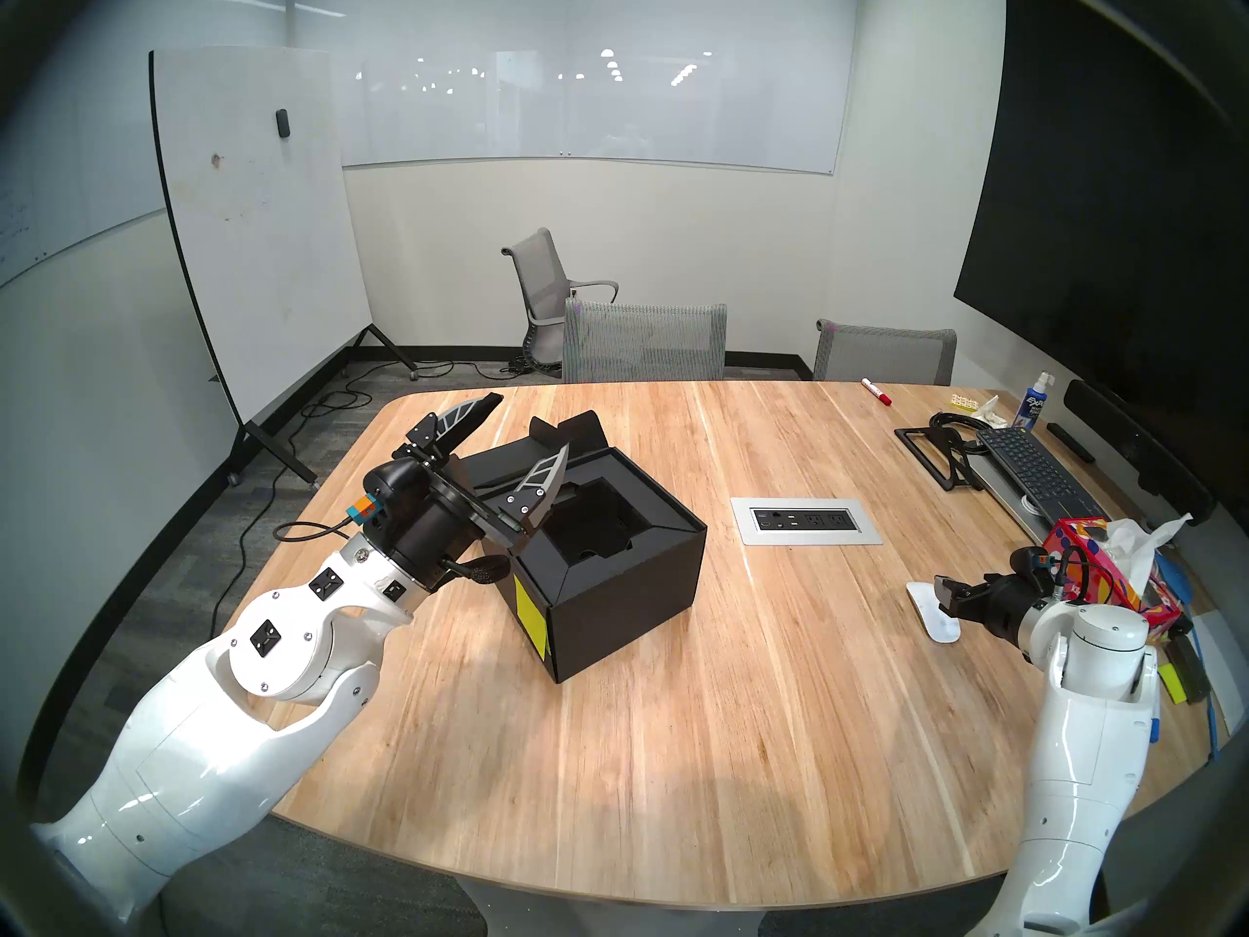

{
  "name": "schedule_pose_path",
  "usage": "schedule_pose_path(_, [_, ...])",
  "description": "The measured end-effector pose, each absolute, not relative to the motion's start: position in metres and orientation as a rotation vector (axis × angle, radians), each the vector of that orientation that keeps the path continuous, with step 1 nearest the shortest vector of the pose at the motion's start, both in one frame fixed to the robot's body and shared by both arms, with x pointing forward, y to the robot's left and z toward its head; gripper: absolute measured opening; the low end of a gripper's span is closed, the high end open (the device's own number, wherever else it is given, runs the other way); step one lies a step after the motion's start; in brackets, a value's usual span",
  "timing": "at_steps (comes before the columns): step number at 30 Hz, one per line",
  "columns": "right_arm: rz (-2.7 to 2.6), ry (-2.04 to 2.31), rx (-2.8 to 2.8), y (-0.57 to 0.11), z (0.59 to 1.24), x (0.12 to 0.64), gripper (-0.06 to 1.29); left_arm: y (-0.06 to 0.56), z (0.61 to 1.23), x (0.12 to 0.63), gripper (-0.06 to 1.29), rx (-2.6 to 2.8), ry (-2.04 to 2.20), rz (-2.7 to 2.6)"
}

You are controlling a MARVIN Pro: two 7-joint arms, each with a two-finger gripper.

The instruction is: Open the box and place the mouse inside

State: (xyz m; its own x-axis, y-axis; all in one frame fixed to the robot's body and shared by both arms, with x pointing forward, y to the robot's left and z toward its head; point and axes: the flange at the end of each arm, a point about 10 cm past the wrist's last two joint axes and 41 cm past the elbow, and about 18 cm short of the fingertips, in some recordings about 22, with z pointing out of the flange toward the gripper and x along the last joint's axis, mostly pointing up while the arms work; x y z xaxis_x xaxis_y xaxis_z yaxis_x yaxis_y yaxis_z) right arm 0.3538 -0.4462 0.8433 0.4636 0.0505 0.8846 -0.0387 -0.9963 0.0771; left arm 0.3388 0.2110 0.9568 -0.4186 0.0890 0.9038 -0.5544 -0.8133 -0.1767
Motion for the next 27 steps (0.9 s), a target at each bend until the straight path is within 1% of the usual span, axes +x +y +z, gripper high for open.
schedule_pose_path(27, [1.556, 0.019, 2.603, -0.440, 0.830, 0.361, 1.20, 0.238, 0.954, 0.333, 1.24, 1.503, -0.497, 2.192])
